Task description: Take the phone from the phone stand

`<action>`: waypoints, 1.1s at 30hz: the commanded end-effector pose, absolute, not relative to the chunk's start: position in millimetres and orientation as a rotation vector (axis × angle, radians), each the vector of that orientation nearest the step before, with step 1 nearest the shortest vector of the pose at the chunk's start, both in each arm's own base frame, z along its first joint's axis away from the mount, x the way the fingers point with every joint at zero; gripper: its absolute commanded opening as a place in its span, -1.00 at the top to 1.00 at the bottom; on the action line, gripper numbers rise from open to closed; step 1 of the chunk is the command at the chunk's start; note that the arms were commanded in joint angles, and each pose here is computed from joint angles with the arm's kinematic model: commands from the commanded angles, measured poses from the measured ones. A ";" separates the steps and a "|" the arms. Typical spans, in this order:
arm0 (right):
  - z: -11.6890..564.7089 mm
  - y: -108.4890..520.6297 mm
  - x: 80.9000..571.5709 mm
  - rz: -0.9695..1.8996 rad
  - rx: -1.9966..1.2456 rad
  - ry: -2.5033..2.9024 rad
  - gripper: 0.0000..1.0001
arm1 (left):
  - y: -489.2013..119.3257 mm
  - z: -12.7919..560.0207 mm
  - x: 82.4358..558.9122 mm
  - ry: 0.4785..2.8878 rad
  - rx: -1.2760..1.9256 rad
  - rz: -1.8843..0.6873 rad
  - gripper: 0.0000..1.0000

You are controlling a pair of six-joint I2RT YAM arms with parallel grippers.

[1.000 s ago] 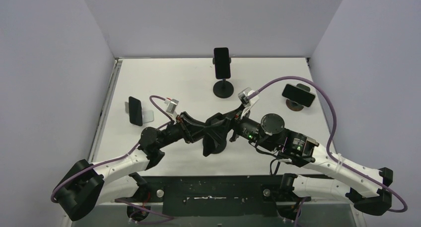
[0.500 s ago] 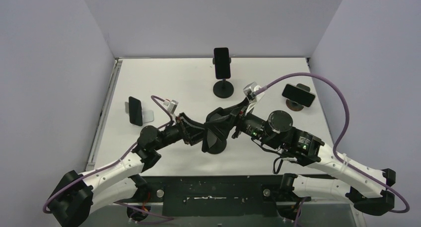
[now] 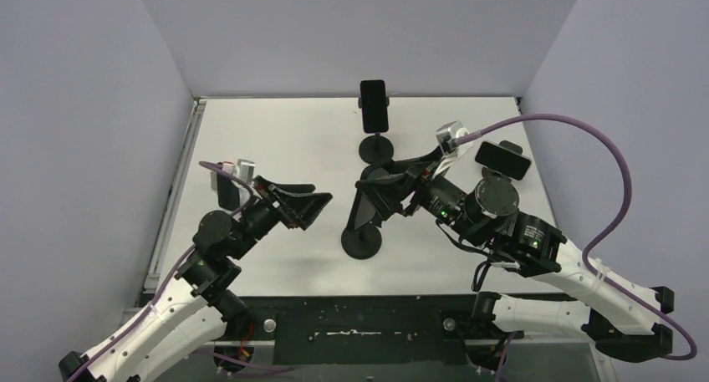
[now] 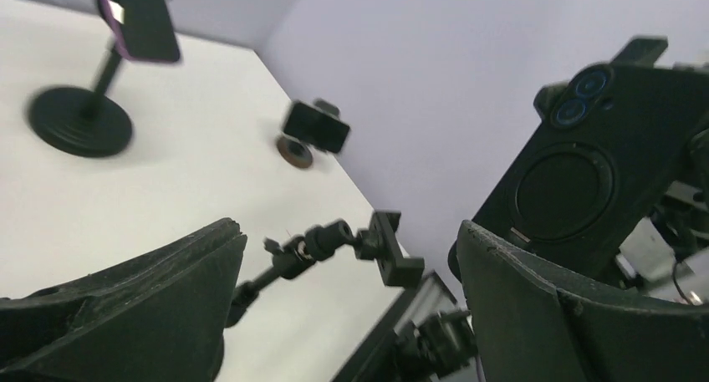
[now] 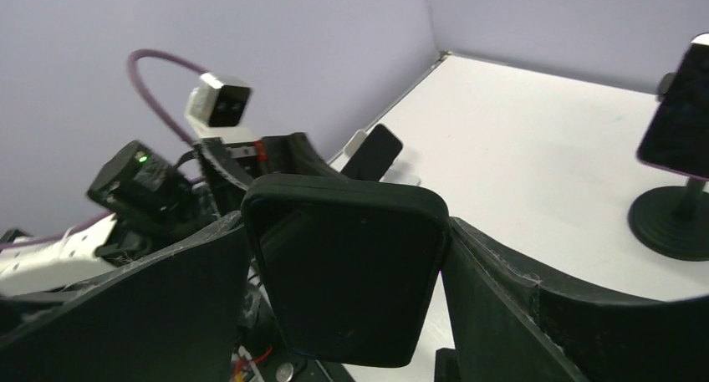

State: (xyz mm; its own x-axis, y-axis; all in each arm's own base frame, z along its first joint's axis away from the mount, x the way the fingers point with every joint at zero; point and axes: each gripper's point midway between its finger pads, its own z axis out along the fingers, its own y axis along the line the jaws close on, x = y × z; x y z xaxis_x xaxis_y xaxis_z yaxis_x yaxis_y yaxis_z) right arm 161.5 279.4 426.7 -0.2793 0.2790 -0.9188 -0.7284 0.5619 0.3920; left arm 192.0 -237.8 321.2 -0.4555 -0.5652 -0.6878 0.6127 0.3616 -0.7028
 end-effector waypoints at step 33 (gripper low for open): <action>461.4 308.8 221.2 0.845 -0.168 1.628 1.00 | -252.6 381.8 193.0 1.522 0.570 -1.049 -0.42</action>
